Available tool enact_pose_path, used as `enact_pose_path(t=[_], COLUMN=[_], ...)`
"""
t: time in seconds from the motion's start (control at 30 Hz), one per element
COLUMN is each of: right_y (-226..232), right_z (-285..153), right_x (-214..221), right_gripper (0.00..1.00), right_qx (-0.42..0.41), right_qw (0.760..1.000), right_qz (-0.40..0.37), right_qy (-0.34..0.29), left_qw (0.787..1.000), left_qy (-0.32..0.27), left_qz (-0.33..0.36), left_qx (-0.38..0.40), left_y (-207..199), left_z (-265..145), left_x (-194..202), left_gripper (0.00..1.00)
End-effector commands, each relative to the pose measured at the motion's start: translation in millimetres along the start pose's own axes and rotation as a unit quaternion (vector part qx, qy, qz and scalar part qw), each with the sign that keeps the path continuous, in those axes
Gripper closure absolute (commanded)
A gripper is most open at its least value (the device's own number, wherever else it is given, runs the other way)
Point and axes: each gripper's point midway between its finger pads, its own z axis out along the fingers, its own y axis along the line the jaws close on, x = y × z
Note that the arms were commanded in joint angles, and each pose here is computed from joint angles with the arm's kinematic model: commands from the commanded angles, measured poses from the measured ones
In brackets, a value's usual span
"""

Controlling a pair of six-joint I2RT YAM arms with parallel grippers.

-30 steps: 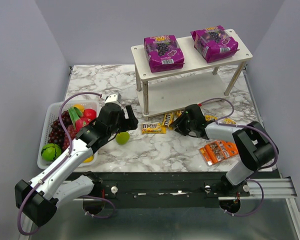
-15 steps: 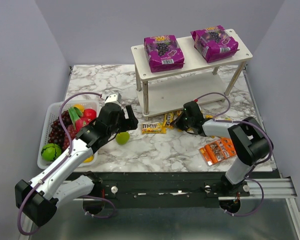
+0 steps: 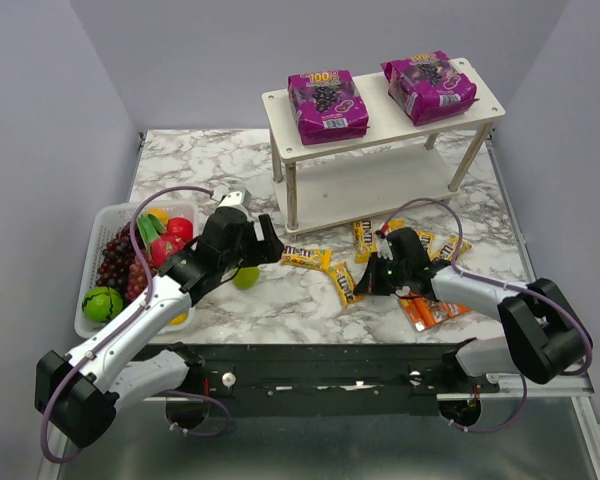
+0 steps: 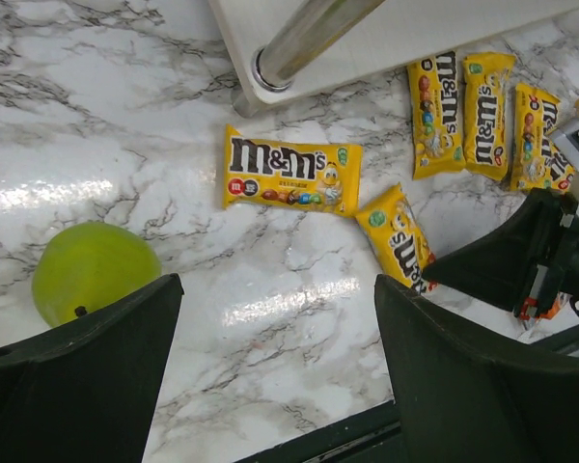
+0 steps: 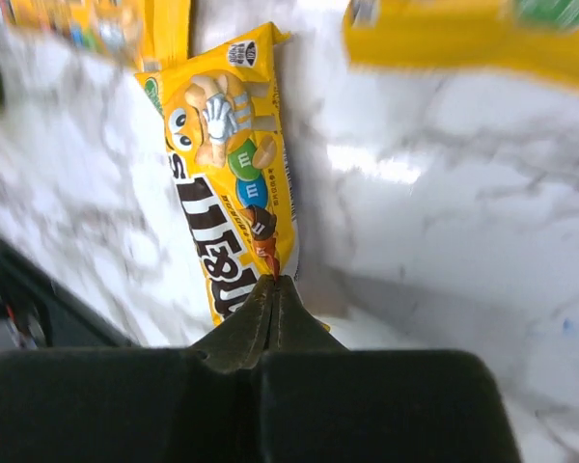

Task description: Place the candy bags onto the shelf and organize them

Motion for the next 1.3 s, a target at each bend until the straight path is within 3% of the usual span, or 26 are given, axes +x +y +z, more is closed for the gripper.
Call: enact_pose_path(t=[0.0,0.07,0.1,0.13,0.23,0.4,0.57,0.8,1.27], right_y=[-8,-16,-16,-13,-17,-11,-8,-2,20], right_z=[-22,-30,-33,-41,-54,-76,-82,-76,-62], right_x=[52,47,42,34,24,23,38,52,41], right_gripper=[0.87,0.74,0.55,0.47,0.32,0.28,0.28,0.3,0.33], right_qx=[-0.014,0.024,0.037,0.044,0.072,0.061,0.04,0.004,-0.015], right_qw=[0.992,0.994,0.996,0.997,0.997,0.995,0.989,0.962,0.937], right_qz=[-0.06,-0.05,-0.031,-0.022,0.017,0.059,0.133,0.268,0.348], right_qy=[0.108,0.094,0.078,0.052,0.003,-0.045,-0.052,-0.048,-0.027], left_qw=[0.998,0.997,0.997,0.997,0.995,0.994,0.99,0.982,0.967], left_qy=[0.032,0.047,0.049,0.057,0.073,0.076,0.093,0.103,0.148], left_qz=[-0.01,-0.008,-0.006,-0.005,0.003,0.016,0.053,0.08,0.099], left_qx=[0.054,0.059,0.061,0.058,0.065,0.073,0.093,0.137,0.18], left_y=[-20,-26,-29,-30,-42,-57,-72,-101,-125], left_z=[14,19,21,26,32,43,57,78,114], left_x=[19,31,33,38,48,54,58,59,93], left_gripper=[0.11,0.11,0.11,0.12,0.12,0.13,0.15,0.23,0.3])
